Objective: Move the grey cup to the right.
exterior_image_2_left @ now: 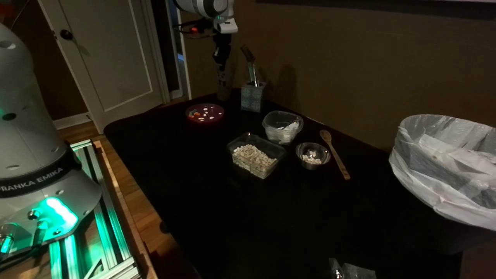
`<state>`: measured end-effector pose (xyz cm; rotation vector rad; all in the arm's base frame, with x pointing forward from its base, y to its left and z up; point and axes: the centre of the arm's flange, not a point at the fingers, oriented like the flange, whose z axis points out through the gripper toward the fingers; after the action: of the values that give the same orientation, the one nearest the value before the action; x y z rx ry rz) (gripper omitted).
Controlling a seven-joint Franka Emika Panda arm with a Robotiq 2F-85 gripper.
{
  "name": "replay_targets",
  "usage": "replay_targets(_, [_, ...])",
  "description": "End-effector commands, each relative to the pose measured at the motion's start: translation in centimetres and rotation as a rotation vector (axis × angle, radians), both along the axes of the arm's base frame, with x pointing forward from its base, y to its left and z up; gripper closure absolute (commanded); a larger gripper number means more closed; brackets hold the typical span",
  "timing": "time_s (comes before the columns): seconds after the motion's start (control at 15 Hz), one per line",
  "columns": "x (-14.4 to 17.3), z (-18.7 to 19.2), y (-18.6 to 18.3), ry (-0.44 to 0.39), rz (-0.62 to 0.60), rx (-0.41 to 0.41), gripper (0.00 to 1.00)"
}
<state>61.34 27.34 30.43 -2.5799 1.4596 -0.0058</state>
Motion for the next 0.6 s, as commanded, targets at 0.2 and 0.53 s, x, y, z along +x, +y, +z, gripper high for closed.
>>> replay_targets(0.2, [-3.8,1.0,-5.3,-0.061,-0.26,-0.029,0.99])
replay_targets(0.53, [-1.1,-0.1,-8.6,-0.085,-0.492,-0.033,0.99])
